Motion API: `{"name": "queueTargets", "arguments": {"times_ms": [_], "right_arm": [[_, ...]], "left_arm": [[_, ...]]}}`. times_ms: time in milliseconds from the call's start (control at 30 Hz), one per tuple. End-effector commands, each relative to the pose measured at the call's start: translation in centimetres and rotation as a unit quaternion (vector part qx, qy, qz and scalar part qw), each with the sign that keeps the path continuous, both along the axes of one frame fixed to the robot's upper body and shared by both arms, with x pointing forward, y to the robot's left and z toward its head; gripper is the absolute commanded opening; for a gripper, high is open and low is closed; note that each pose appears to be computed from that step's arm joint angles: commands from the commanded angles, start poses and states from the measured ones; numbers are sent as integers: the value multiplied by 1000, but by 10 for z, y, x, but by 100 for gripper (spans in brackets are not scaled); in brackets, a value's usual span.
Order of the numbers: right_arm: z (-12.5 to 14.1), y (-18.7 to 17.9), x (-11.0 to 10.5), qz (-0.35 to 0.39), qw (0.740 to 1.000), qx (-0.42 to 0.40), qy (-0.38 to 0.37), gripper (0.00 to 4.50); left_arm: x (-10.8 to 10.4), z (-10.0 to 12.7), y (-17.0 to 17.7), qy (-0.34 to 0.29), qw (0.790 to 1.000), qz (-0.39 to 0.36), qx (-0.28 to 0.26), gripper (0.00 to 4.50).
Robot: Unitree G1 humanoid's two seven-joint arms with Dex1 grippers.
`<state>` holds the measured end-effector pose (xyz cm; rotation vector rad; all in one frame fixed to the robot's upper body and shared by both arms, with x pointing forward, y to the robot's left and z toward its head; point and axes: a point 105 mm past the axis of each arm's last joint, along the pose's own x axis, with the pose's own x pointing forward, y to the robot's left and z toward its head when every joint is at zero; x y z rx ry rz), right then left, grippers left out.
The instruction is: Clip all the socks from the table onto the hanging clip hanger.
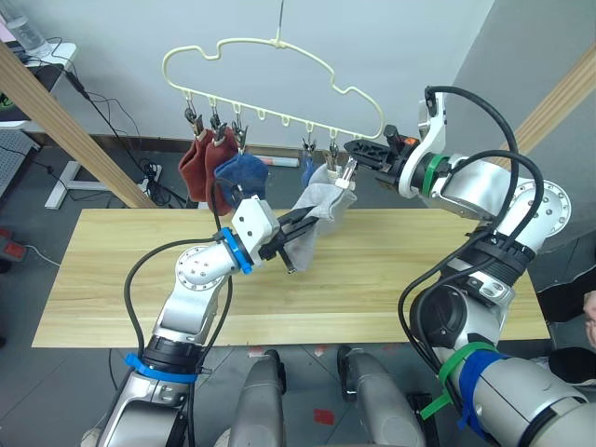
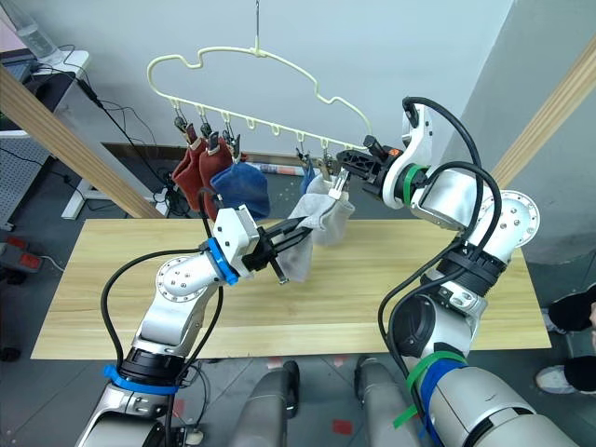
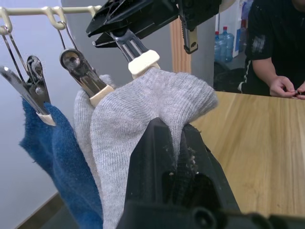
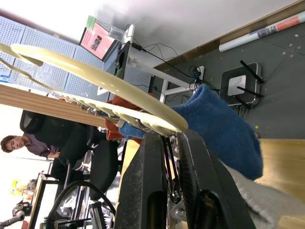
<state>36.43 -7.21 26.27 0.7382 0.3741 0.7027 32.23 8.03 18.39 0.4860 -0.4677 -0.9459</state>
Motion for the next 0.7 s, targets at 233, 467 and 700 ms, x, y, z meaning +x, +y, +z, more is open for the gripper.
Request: {"name": "queueTargets", "arguments": {"times_ms": [233,467,700], "right_arm": [[3,8,-5,12,1000,18,2,34],[2,13,-8,19,1000,22,5,34],[1,12,-11,27,1000,17,-2,135]], "left_arm": [[4,10,-12,-29,1000,0,-10,1],[5,16,-19,-40,999,-2,-22,1],[3,17,-20,-38,999,-4,-24,0]]}}
